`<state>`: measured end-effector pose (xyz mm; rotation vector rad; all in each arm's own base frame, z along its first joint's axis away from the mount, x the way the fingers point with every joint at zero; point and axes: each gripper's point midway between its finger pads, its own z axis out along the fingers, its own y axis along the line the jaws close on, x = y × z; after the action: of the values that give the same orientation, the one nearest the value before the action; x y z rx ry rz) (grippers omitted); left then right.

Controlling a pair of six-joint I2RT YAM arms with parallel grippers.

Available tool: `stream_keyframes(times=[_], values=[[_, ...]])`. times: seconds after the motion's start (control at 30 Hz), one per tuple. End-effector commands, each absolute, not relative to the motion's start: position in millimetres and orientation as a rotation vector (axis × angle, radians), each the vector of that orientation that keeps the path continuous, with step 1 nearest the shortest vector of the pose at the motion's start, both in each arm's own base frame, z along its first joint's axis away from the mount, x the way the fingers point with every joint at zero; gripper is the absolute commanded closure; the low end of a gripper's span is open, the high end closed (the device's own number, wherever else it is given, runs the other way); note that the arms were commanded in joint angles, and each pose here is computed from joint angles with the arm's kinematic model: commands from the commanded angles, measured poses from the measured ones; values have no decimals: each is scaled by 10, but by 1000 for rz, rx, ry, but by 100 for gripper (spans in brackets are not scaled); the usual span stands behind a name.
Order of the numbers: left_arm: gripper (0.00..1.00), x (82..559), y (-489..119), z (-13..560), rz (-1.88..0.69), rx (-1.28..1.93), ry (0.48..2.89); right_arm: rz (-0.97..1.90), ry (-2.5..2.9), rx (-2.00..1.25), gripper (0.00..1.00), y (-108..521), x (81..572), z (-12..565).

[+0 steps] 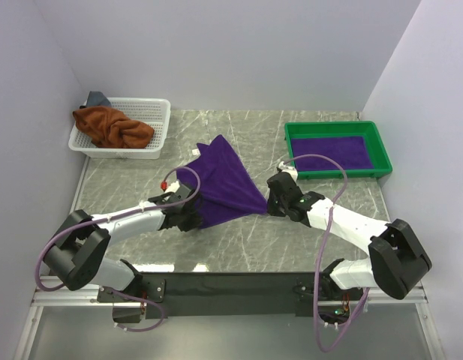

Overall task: Fold and stack the towels
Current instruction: Flatten out the crumpled towel

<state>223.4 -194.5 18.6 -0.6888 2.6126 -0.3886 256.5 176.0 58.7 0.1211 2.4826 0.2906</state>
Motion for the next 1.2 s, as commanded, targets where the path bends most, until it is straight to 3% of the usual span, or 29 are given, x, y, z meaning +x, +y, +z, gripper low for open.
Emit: stream_keyframes(times=[0.0, 0.07, 0.17, 0.3, 0.77, 0.93, 1.17], values=[[83, 2075, -1778, -1, -279, -720, 2654, 311, 2427, 133, 100, 1765, 2600, 689], [99, 2060, -1748, 12, -259, -719, 2657, 306, 2427, 132, 100, 1754, 2595, 698], [99, 2153, -1705, 234, -232, -694, 2612, 296, 2410, 122, 100, 1740, 2633, 818], [99, 2495, -1549, 1001, -174, -628, 2426, 295, 2337, 110, 100, 1710, 2769, 1222], [99, 3420, -1222, 4004, -506, -514, 1876, 532, 1955, 150, 100, 1564, 3322, 3600], [100, 3406, -1238, 4872, -595, -432, 1684, 571, 1750, 145, 100, 1426, 3278, 4567], [100, 3001, -1217, 5851, -722, -293, 1439, 574, 1514, 87, 100, 1213, 2918, 5370]])
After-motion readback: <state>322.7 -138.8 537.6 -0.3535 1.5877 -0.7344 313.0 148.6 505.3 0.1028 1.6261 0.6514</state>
